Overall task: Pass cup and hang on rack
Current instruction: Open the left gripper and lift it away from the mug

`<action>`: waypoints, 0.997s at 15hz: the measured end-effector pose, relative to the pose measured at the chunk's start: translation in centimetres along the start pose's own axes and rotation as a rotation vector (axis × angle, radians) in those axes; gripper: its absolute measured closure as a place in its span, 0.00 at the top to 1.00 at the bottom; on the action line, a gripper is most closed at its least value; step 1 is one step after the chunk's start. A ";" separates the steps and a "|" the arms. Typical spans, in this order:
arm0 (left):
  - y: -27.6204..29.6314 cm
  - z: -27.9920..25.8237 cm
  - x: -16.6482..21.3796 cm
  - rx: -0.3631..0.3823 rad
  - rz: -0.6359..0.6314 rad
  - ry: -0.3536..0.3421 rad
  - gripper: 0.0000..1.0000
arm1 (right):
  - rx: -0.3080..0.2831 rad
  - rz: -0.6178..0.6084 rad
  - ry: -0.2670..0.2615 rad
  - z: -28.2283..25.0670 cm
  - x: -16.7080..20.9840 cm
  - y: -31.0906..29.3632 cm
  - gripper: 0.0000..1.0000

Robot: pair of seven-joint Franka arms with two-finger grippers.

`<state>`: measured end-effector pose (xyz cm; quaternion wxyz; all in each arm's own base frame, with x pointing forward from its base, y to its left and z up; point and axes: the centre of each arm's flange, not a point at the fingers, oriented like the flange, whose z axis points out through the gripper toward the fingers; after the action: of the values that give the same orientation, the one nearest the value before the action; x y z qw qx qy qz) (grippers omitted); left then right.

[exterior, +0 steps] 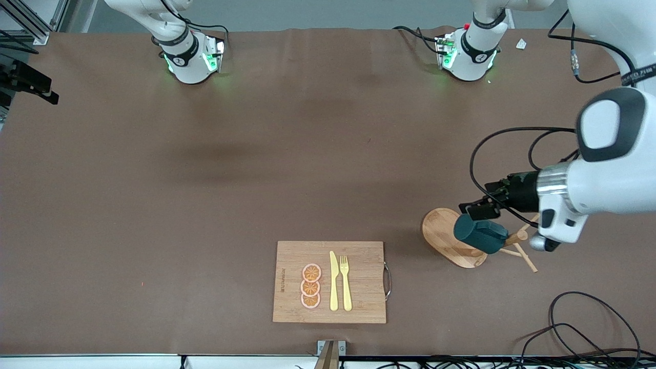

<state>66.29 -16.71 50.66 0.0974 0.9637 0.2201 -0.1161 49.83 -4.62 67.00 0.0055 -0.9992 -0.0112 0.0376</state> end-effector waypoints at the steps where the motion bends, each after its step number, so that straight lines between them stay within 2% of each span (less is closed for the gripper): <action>1: 0.7 -0.1 -1.0 0.087 0.076 0.064 1.00 | 0.000 0.000 0.000 0.0 0.0 0.0 1.00; 3: 1.5 -1.1 -2.5 0.200 0.207 0.151 1.00 | 0.000 0.001 0.000 0.0 0.0 0.0 1.00; 5: 1.0 -3.0 -3.1 0.247 0.296 0.200 1.00 | 0.000 0.002 0.000 0.0 0.0 0.1 1.00; 9: -1.9 -8.2 -3.7 0.236 0.360 0.260 1.00 | 0.000 0.003 0.000 0.0 0.0 0.1 1.00; 15: -10.7 -13.6 -4.7 0.214 0.460 0.252 1.00 | 0.001 0.007 -0.003 0.0 -0.1 0.3 1.00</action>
<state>59.87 -5.86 63.44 -0.0095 0.9999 -0.0077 0.0073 49.77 -4.93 66.96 0.0057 -0.9992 -0.0078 0.0390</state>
